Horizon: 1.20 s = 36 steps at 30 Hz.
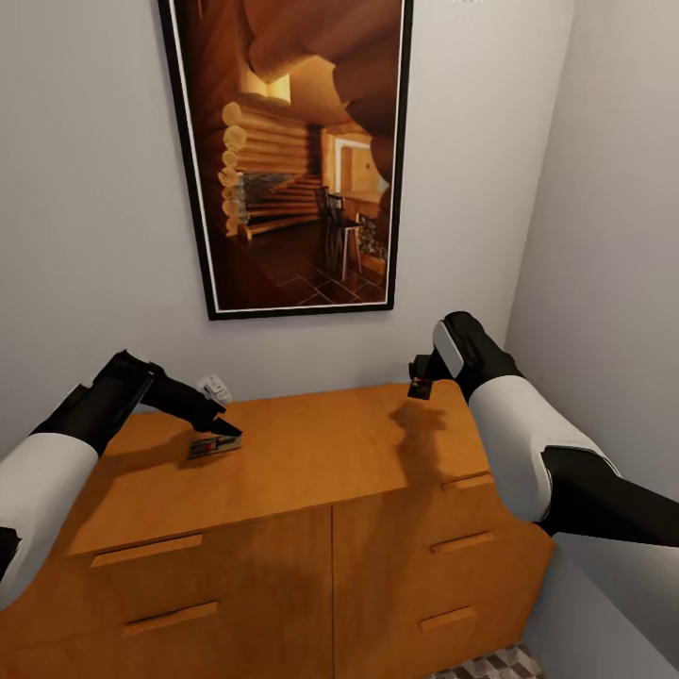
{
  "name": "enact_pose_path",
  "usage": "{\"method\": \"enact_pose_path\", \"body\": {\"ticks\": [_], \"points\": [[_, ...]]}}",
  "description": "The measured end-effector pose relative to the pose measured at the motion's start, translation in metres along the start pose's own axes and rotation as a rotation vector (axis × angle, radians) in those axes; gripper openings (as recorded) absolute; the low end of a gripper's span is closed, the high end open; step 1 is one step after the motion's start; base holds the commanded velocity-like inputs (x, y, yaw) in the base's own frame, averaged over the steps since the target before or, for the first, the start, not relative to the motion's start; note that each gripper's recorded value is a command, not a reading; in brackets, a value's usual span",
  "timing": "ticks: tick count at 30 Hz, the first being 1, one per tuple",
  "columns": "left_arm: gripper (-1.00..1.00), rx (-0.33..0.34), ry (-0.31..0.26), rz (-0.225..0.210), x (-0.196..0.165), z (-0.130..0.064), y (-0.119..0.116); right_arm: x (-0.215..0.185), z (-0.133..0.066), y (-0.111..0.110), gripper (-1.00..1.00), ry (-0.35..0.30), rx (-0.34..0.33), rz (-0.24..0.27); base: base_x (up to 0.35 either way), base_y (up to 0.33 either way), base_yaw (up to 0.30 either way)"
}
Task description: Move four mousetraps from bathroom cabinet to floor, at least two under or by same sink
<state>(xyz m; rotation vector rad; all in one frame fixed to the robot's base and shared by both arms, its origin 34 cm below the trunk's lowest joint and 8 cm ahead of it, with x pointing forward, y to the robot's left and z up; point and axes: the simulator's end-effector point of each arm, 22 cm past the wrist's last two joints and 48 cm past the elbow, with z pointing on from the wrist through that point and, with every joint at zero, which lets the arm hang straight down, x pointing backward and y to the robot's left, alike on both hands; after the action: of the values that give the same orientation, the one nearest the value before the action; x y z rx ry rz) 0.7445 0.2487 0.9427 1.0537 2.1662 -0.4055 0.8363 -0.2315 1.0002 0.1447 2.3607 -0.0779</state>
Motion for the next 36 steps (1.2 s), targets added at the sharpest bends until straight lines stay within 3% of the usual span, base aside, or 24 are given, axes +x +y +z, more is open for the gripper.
{"method": "enact_pose_path", "body": {"ticks": [7,19,36], "points": [[1.00,-0.003,0.004,0.001,0.0008,0.0000,0.0006,0.0000,0.0001,-0.0004,-1.00,0.000,0.000,0.001,0.000,0.000,-0.168],[1.00,-0.004,0.004,0.000,0.0012,-0.0006,0.0012,0.0000,0.0000,-0.0001,-1.00,0.000,-0.001,0.001,0.004,0.017,-0.020],[1.00,-0.002,0.001,-0.002,0.0006,-0.0011,0.0006,0.0000,-0.0003,0.0003,-1.00,0.000,-0.001,0.001,0.101,0.233,-0.001]]}}
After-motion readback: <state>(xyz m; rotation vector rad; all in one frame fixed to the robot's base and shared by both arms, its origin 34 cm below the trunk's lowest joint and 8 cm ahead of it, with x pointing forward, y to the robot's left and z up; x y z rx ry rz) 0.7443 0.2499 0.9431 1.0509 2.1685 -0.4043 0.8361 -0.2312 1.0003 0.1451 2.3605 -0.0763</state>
